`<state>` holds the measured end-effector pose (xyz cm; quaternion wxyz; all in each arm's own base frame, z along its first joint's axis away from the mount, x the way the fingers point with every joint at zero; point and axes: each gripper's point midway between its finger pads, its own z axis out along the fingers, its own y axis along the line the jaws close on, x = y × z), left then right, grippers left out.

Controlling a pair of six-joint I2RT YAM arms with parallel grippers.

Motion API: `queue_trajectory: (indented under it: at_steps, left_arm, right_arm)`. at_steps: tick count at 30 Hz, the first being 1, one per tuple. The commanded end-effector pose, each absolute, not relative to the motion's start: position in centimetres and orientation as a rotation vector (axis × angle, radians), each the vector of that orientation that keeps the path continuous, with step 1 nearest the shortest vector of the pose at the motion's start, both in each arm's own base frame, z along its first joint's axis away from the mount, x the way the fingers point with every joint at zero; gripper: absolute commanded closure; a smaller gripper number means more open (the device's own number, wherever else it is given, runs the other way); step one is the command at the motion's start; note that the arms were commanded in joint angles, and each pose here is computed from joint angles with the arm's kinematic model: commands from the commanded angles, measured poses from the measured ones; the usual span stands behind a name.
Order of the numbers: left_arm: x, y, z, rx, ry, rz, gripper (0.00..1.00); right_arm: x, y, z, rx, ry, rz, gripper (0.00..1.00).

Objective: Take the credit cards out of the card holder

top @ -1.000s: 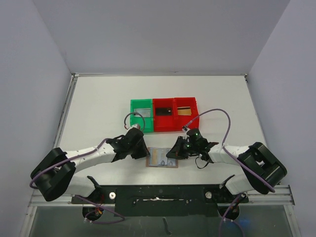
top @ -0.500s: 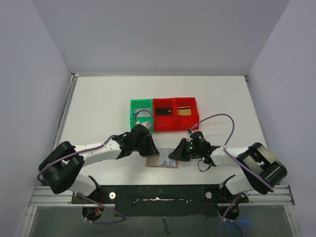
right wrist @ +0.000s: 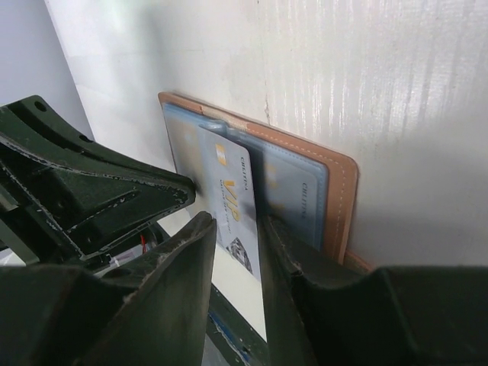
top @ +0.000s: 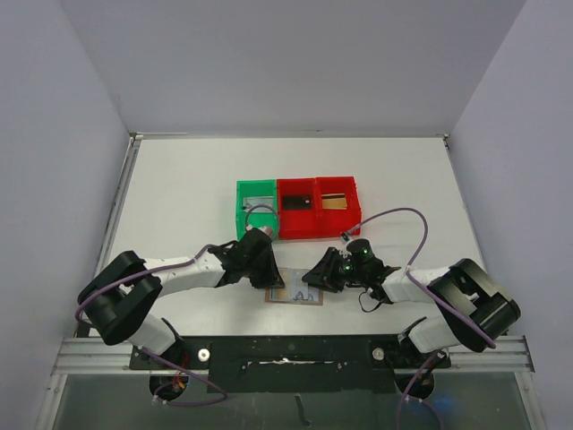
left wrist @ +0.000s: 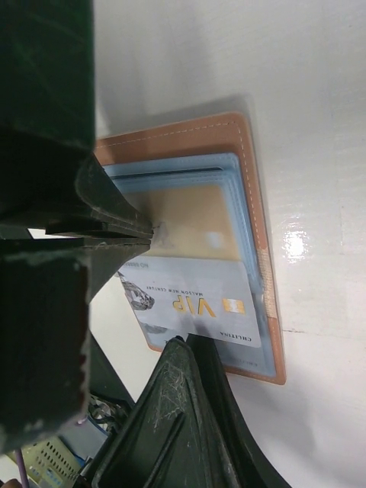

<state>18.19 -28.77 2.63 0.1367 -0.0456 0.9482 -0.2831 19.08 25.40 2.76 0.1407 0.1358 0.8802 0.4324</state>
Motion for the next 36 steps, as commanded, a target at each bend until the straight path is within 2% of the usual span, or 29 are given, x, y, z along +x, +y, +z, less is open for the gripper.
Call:
queue_trajectory:
  at_steps: [1, 14, 26, 29, 33, 36]
  left_arm:
    - [18.4, -28.2, 2.1, -0.117, 2.752, -0.74, 1.0]
    - [18.1, -27.9, 1.3, -0.125, 2.777, -0.694, 1.0]
    - [18.0, -28.0, 1.0, -0.132, 2.787, -0.696, 1.0]
    - [18.0, -27.9, 1.0, -0.137, 2.787, -0.691, 1.0]
    - [18.0, -27.7, 1.1, -0.143, 2.783, -0.684, 1.0]
    - [18.1, -27.5, 1.1, -0.149, 2.781, -0.669, 1.0]
  right_arm:
    - [19.7, 25.8, 3.1, 0.381, 2.493, 1.294, 0.69]
    - [19.6, 28.1, 5.1, 0.291, 2.37, 1.531, 0.78]
    - [19.6, 29.4, 4.2, 0.249, 2.407, 1.535, 0.78]
    - [19.5, 29.3, 4.1, 0.26, 2.407, 1.535, 0.83]
    - [19.6, 28.5, 4.1, 0.294, 2.396, 1.513, 0.96]
    - [19.8, 27.5, 4.1, 0.313, 2.394, 1.473, 1.0]
